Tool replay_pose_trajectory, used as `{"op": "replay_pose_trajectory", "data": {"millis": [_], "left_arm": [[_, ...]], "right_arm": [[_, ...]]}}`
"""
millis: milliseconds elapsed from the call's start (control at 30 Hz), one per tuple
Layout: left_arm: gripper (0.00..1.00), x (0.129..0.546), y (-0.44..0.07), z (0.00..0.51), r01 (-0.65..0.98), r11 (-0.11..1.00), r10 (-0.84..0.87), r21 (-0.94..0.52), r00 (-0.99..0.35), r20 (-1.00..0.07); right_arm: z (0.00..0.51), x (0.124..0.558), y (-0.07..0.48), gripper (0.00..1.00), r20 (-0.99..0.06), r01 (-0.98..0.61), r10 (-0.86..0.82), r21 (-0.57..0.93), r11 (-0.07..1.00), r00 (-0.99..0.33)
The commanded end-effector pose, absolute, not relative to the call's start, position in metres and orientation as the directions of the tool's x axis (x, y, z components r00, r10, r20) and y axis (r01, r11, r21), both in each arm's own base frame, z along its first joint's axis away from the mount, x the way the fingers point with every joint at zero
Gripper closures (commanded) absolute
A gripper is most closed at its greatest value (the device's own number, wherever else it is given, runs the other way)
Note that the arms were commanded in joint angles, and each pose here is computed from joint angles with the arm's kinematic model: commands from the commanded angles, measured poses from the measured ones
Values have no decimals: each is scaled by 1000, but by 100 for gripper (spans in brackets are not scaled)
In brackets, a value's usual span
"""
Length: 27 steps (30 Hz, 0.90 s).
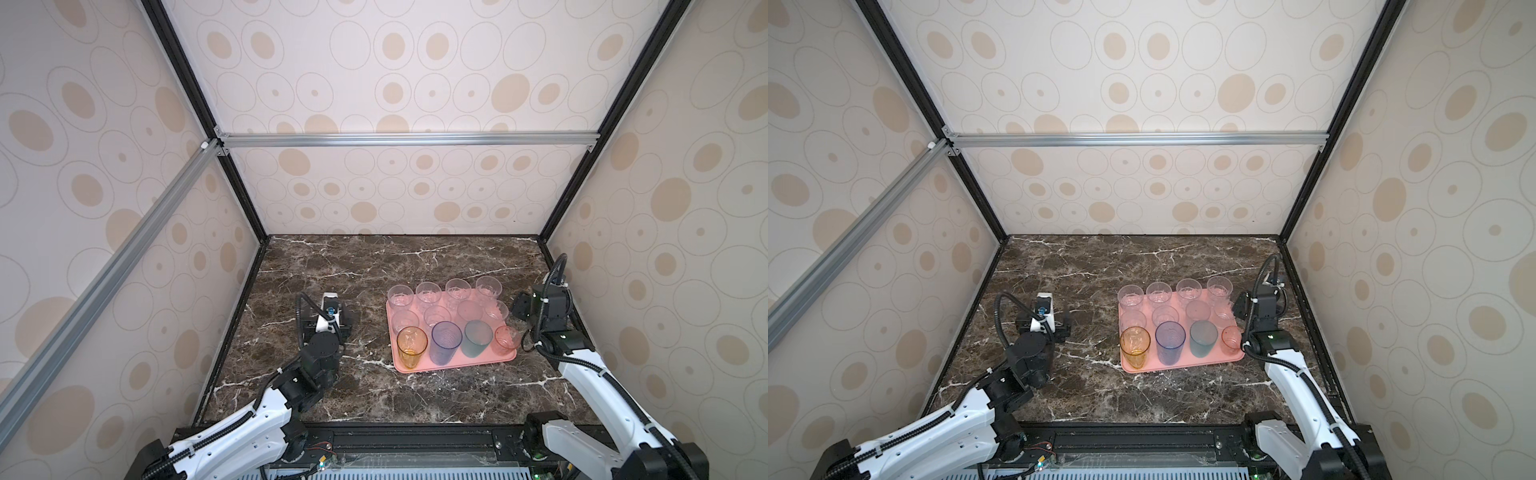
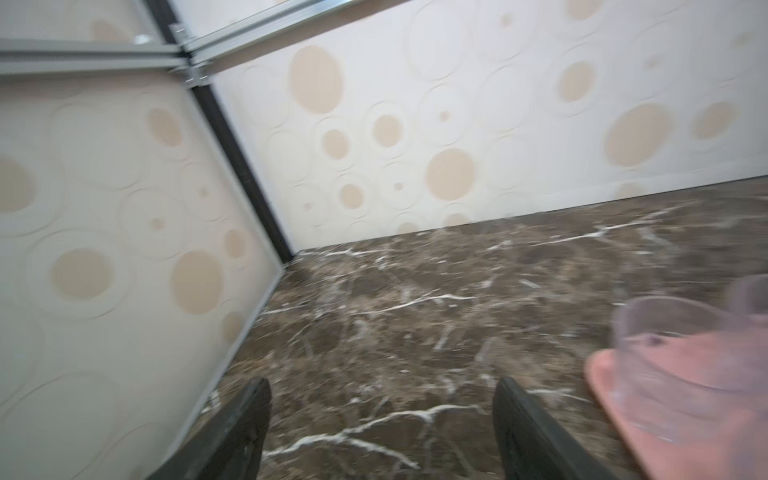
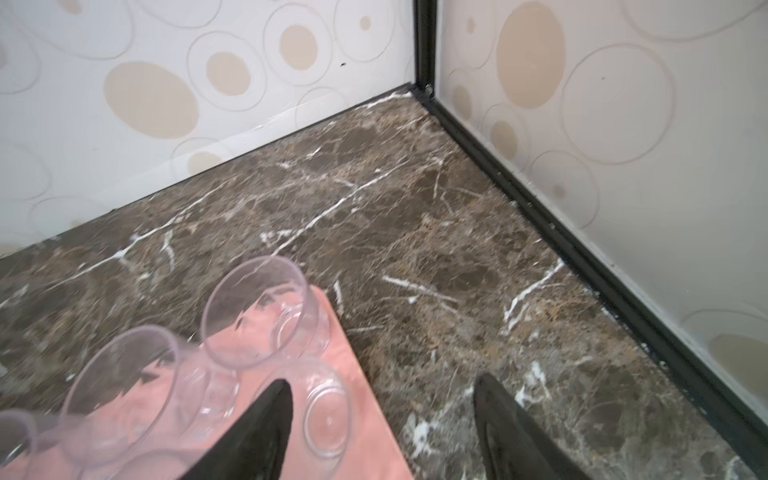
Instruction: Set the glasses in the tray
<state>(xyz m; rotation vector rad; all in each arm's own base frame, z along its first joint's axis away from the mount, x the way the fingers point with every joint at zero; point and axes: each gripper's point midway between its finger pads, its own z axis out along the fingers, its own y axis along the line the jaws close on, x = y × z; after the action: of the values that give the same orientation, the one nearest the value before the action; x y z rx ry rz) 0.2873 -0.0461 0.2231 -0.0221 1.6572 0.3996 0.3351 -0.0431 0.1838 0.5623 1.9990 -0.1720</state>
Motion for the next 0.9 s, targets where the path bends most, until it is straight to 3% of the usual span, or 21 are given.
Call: {"op": "replay_pose_trajectory", "data": {"millis": [0, 267, 567, 867], "left_arm": [[16, 289, 1, 232, -431, 871, 211, 236, -105, -972], [16, 280, 38, 163, -520, 814, 182, 257, -191, -964], [15, 307, 13, 162, -324, 931, 163, 167, -37, -986], [14, 332, -3, 165, -247, 948, 218, 202, 37, -975]], "right_arm": [[183, 346, -67, 27, -907, 551, 264, 43, 833, -328], [137, 361, -73, 27, -882, 558, 251, -16, 830, -399], [113, 367, -78, 28, -854, 557, 239, -70, 828, -462], [107, 367, -74, 28, -902, 509, 180, -50, 859, -393]]}}
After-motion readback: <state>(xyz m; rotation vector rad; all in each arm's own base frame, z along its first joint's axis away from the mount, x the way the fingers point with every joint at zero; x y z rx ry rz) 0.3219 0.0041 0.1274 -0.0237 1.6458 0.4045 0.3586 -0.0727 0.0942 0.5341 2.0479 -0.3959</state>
